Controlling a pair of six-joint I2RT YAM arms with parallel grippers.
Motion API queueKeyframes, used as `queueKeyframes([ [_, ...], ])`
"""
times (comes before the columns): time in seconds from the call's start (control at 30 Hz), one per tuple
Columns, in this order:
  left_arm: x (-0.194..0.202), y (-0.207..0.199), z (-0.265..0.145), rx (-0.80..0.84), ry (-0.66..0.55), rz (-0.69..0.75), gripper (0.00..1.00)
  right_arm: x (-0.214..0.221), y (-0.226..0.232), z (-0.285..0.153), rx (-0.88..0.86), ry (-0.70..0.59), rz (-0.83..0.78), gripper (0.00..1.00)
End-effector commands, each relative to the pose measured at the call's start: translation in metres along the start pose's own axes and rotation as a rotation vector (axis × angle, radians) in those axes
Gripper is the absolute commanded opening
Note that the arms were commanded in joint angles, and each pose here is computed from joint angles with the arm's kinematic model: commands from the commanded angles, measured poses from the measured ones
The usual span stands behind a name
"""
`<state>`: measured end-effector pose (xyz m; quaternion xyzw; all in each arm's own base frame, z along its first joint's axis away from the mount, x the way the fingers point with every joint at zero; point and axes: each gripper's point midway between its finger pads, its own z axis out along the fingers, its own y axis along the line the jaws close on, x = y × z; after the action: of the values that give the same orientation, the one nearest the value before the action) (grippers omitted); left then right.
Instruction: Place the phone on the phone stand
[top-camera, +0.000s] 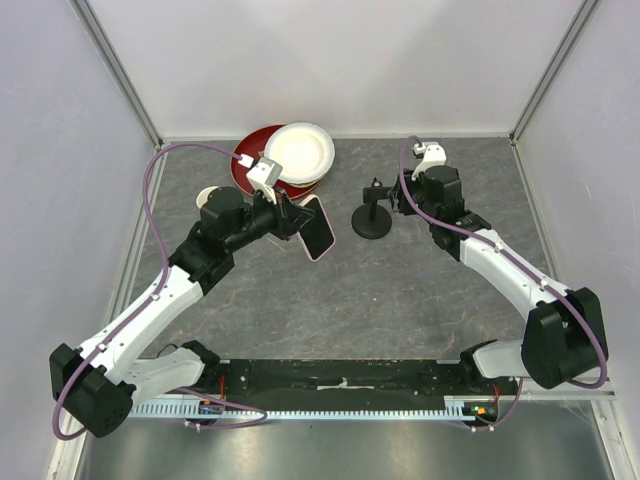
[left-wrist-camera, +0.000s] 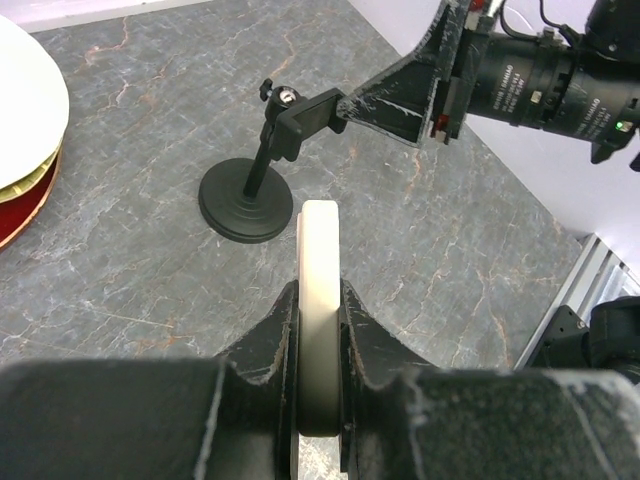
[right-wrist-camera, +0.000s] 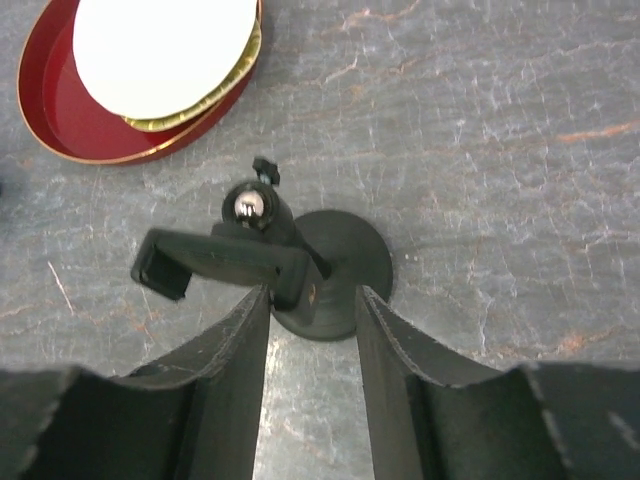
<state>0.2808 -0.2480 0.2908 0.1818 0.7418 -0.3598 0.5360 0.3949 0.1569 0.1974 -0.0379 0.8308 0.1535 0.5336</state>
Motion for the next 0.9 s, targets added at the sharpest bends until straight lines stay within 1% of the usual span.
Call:
queueKeyframes([
  [0.0,-0.035,-0.016,0.000,0.084,-0.113,-0.018,0.02,-0.029,0.008,0.010,-0.014,-0.044,-0.027,0.45],
  [0.13,-0.037,-0.020,-0.001,0.117,-0.106,-0.037,0.02,-0.032,0.014,0.012,-0.033,-0.042,-0.014,0.44],
  [0.23,-0.039,-0.025,-0.004,0.142,-0.126,-0.028,0.02,-0.022,0.007,0.010,0.002,-0.011,0.004,0.43],
  [0.33,-0.039,-0.022,-0.004,0.127,-0.137,-0.017,0.02,-0.025,0.011,0.009,-0.012,-0.028,0.008,0.39],
  [0.47,-0.034,-0.022,0.000,0.138,-0.115,-0.027,0.02,-0.019,0.015,0.008,-0.019,0.000,-0.026,0.30],
  [0.6,-0.026,-0.016,0.007,0.125,-0.094,-0.026,0.02,-0.019,0.015,0.004,-0.014,-0.005,-0.033,0.30],
  [0.73,-0.015,-0.008,0.016,0.106,-0.072,-0.031,0.02,-0.021,0.017,0.008,-0.025,-0.011,-0.098,0.30],
  [0.77,-0.014,-0.007,0.018,0.105,-0.066,-0.038,0.02,-0.021,0.017,0.009,-0.026,-0.006,-0.117,0.27],
  [0.87,-0.008,-0.007,0.022,0.117,-0.043,-0.049,0.02,-0.016,0.014,0.013,-0.024,0.018,-0.172,0.24],
])
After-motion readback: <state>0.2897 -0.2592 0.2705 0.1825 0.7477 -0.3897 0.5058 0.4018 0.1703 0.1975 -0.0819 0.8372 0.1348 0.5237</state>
